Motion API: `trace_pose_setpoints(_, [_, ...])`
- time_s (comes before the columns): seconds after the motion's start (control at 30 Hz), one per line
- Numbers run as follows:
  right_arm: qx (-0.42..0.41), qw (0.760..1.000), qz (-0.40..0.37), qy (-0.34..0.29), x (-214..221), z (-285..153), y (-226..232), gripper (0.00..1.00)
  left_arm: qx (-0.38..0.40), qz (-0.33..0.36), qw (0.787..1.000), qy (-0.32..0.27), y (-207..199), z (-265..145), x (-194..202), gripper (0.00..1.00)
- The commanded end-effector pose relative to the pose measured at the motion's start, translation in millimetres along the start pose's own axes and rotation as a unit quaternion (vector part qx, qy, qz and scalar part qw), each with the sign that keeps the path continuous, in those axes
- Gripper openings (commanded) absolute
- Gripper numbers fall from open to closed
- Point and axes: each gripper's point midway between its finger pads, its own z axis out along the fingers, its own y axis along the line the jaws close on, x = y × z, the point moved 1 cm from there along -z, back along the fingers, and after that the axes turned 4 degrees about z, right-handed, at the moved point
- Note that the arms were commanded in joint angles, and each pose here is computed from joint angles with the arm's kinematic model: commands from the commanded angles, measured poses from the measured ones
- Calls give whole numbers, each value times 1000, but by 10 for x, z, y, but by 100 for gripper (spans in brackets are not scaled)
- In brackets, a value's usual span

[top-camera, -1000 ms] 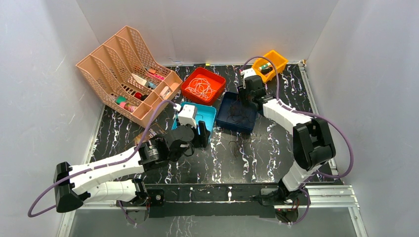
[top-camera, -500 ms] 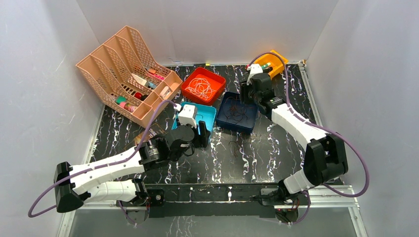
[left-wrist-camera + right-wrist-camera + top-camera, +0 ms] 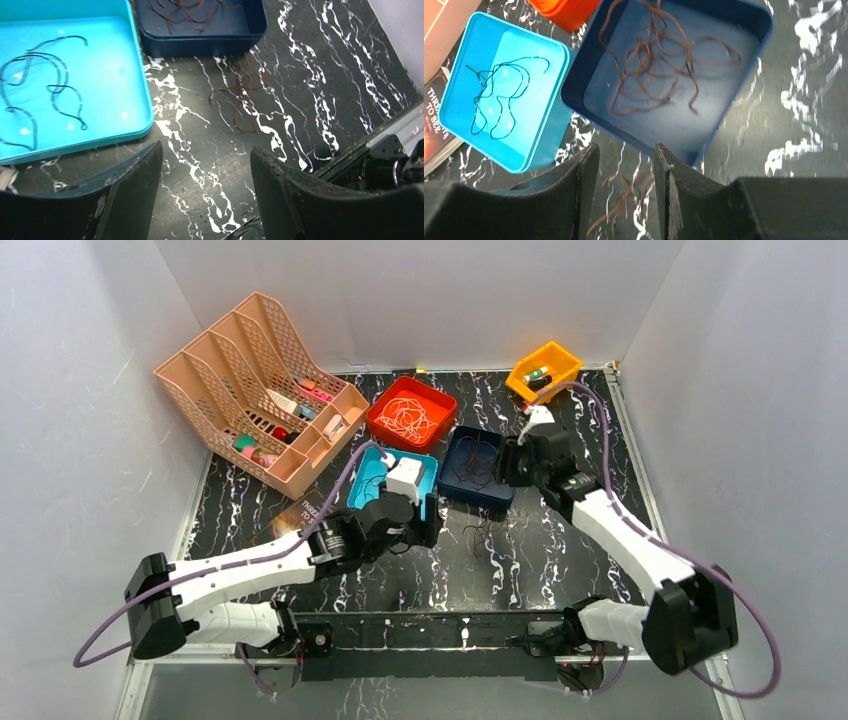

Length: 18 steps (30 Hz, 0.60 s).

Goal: Untangle the cables

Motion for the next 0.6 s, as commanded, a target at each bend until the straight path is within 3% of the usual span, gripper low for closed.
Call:
trace_pose_setpoints(0.0, [25, 996, 87, -24, 144, -349, -90, 53, 65, 6, 998, 11, -310, 141, -19, 64])
trace_pose_setpoints(0.2, [30, 987, 153, -45, 427, -653, -203, 53, 109, 18, 993, 53, -646, 495, 150, 66])
trace_pose_setpoints(0.43, [38, 986, 155, -54, 487, -787, -265, 54, 123, 8, 987, 102, -789, 943, 456, 66])
trace_pose_setpoints(0.57, [36, 986, 150, -63, 457, -823, -264, 54, 132, 4, 983, 128, -819, 1117, 606, 61])
